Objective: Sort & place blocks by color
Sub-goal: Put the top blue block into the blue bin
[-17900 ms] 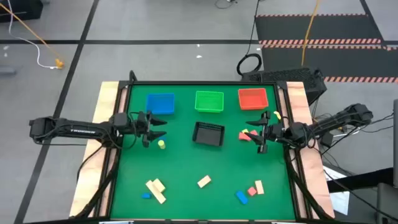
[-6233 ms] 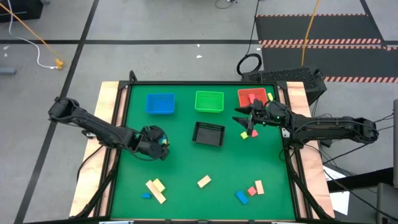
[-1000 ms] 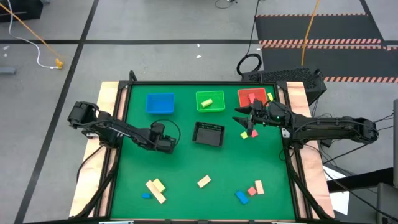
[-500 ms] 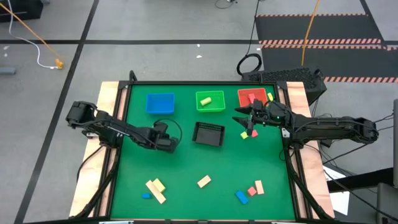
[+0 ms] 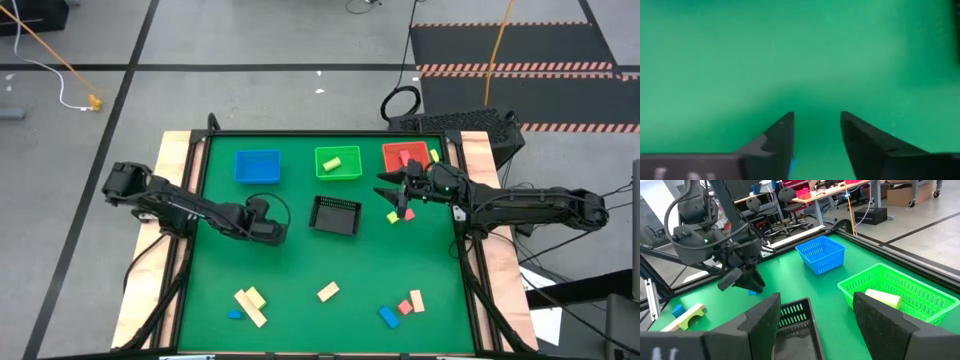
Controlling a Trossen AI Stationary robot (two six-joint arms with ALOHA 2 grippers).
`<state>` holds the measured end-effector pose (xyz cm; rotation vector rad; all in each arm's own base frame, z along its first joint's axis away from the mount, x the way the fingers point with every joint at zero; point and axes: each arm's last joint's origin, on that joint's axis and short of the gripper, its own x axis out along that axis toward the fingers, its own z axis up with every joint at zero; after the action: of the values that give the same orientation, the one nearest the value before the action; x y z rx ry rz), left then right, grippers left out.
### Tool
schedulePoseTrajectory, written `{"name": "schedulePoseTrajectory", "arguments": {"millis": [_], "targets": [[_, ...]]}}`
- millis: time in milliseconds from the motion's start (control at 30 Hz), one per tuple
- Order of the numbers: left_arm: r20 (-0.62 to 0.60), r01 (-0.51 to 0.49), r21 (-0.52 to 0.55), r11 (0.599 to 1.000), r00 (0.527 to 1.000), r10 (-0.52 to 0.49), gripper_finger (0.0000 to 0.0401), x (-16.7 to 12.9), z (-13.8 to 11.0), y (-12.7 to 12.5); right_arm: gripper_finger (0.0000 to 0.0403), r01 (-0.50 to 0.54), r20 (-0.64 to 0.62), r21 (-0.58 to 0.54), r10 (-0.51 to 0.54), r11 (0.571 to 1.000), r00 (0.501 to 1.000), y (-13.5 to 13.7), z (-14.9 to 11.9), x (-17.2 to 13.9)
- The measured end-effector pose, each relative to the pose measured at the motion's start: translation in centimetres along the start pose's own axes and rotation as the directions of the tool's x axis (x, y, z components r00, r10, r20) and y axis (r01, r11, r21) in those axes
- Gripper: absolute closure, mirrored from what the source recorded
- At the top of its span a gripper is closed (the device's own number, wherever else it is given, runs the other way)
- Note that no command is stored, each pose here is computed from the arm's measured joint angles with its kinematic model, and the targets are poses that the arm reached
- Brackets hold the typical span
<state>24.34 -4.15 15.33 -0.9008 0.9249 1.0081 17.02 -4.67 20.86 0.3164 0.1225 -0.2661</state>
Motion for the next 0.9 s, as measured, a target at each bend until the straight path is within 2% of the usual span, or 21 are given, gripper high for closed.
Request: {"name": "schedulePoseTrajectory", "arguments": {"millis": [233,333,533,633,733,800,900], "targets": [[-0.016,-0.007,0.035,0.999,1.0,0.008,0.0147,-0.5,-1.5,0.2,0.0163,0.0,0.001,0.0,0.0,1.0,1.0,0.0,0.0,0.0],[-0.038,-0.03,0.0,1.0,0.999,0.03,0.0124,-0.7,-2.1,0.4,0.0163,0.0,0.001,0.0,0.0,1.0,1.0,0.0,0.0,0.0],[-0.016,-0.066,0.003,0.998,0.998,0.066,0.011,-1.1,-2.9,0.9,0.0163,0.0,0.0,0.0,0.0,1.0,1.0,0.0,0.0,0.0],[-0.016,-0.067,0.115,0.991,0.997,0.069,0.0115,-1.2,-3.3,1.0,0.0163,0.0,0.0,0.0,0.0,1.0,1.0,0.0,0.0,0.0],[-0.012,-0.083,0.338,0.938,0.996,0.093,0.0126,-1.4,-3.6,1.3,0.0163,0.0,0.0,0.0,0.0,1.0,1.0,0.0,0.0,0.0],[-0.01,-0.097,0.469,0.878,0.993,0.115,0.0132,-1.4,-3.6,1.6,0.0163,0.0,0.0,0.0,0.0,1.0,1.0,0.0,0.0,0.0],[-0.006,-0.103,0.613,0.783,0.991,0.136,0.0138,-1.5,-3.6,1.8,0.0163,0.0,0.0,0.0,0.0,1.0,1.0,0.0,0.0,0.0]]}}
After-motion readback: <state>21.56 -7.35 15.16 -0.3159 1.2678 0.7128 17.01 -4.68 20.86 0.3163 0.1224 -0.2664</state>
